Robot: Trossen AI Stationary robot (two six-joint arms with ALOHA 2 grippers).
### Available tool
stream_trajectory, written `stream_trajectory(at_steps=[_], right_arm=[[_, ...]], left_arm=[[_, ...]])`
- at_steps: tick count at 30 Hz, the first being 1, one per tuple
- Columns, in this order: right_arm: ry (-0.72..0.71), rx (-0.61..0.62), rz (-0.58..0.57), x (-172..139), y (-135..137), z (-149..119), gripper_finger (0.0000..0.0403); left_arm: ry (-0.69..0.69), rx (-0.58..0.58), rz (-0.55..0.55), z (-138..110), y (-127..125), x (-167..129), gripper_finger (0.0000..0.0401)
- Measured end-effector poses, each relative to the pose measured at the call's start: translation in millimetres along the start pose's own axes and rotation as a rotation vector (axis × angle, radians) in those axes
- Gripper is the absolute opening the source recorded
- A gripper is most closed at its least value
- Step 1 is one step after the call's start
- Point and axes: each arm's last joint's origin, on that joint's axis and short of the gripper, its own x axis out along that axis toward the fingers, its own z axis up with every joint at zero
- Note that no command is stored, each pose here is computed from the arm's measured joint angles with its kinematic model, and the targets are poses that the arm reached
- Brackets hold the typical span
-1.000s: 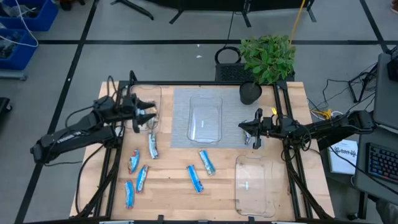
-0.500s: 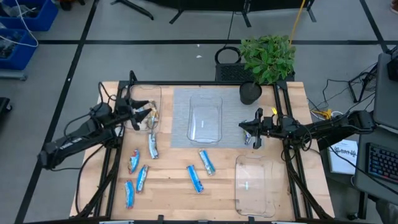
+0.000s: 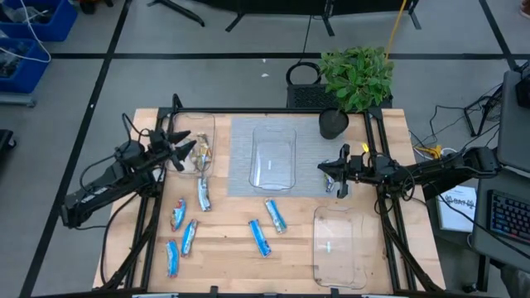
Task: Pick and place Granola Bars by type
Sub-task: Put the yellow granola bar into the top left transparent bin
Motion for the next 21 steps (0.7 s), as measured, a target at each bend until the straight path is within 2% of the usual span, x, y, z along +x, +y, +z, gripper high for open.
stream_trajectory(at_steps=[4, 8, 10, 17, 21], right_arm=[[0.0, 0.0, -0.001, 0.0, 0.0, 0.0, 0.0004], [0.001, 0.0, 0.0, -0.2, 0.0, -0.3, 0.0004], [0.001, 0.0, 0.0, -0.1, -0.1, -0.3, 0.0004], [0.001, 0.0, 0.0, -0.1, 0.0, -0.2, 0.0004], [-0.001, 0.0, 0.0, -0.1, -0.1, 0.0, 0.0004]], left_arm=[[-0.001, 0.011, 0.015, -0.1, 0.5, 0.1, 0.0253], [0.034, 0.027, 0.112, -4.6, 4.0, -0.2, 0.0253], [0.041, 0.027, 0.125, -5.5, 4.6, -0.3, 0.0253], [0.051, 0.022, 0.042, -7.9, 2.6, 1.0, 0.0253], [0.034, 0.02, -0.018, -24.8, 4.4, 8.0, 0.0253]])
